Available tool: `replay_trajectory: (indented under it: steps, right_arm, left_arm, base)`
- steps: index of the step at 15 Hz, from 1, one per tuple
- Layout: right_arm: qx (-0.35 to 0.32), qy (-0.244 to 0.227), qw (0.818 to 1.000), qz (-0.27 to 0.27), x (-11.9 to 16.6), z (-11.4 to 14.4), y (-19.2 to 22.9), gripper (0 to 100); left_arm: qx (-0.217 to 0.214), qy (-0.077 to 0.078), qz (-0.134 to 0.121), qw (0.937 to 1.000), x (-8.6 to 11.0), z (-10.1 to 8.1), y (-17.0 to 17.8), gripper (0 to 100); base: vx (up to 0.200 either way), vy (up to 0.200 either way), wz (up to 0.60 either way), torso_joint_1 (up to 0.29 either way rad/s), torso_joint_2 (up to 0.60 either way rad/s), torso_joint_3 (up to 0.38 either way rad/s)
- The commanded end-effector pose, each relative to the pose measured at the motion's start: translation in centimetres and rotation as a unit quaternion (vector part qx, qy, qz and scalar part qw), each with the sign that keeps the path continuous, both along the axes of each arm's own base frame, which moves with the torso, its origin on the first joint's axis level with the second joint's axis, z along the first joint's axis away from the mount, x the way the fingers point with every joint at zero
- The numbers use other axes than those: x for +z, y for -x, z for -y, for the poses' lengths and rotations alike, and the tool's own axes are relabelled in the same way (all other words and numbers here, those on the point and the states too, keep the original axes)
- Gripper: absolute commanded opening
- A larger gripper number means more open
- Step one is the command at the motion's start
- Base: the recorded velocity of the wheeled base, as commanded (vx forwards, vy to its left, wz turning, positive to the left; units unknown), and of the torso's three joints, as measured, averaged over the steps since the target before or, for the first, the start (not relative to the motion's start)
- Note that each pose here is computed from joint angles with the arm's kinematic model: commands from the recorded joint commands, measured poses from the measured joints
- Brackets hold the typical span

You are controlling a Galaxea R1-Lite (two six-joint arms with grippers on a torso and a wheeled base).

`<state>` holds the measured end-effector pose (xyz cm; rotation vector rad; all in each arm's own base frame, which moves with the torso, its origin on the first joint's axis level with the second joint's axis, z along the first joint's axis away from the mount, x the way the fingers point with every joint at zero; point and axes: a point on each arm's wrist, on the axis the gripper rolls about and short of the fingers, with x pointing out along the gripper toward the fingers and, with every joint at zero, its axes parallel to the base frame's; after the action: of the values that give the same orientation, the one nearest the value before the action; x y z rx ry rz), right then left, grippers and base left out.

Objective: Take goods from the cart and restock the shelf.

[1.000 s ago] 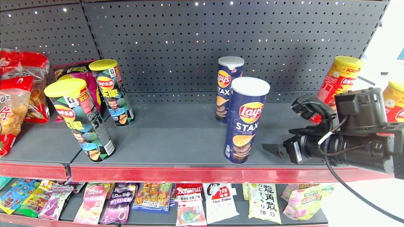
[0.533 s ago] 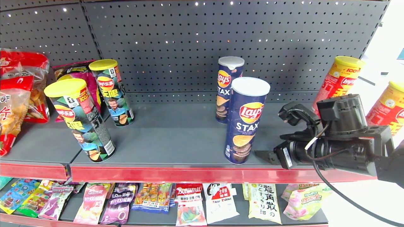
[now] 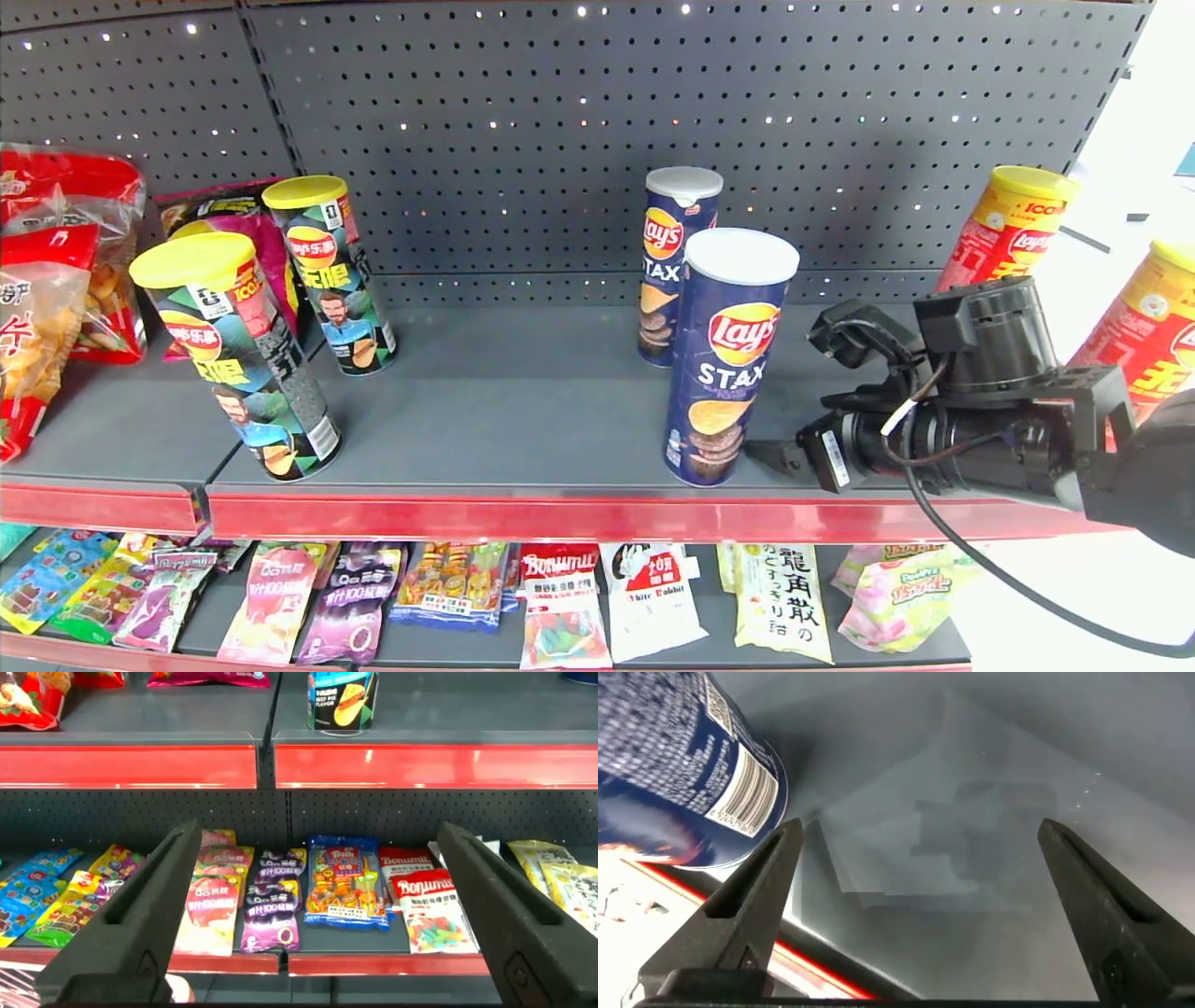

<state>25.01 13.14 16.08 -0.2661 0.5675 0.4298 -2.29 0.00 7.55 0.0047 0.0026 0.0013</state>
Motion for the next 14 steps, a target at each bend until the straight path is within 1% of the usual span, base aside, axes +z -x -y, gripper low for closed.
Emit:
replay_trajectory:
  steps: [1, 14]
  right_arm:
    - [0.006, 0.001, 1.000, -0.002, -0.2, -0.5, -0.2, 100]
    - [0.029, 0.009, 1.000, -0.006, -0.7, -2.5, -0.2, 100]
  left_arm:
    - [0.000, 0.000, 0.000, 1.0000, 0.0, 0.0, 0.0, 100]
    - [0.000, 0.000, 0.000, 1.0000, 0.0, 0.0, 0.0, 100]
  base:
    - [0.000, 0.000, 0.00, 0.000, 0.00, 0.000]
    - [0.000, 0.000, 0.00, 0.000, 0.00, 0.000]
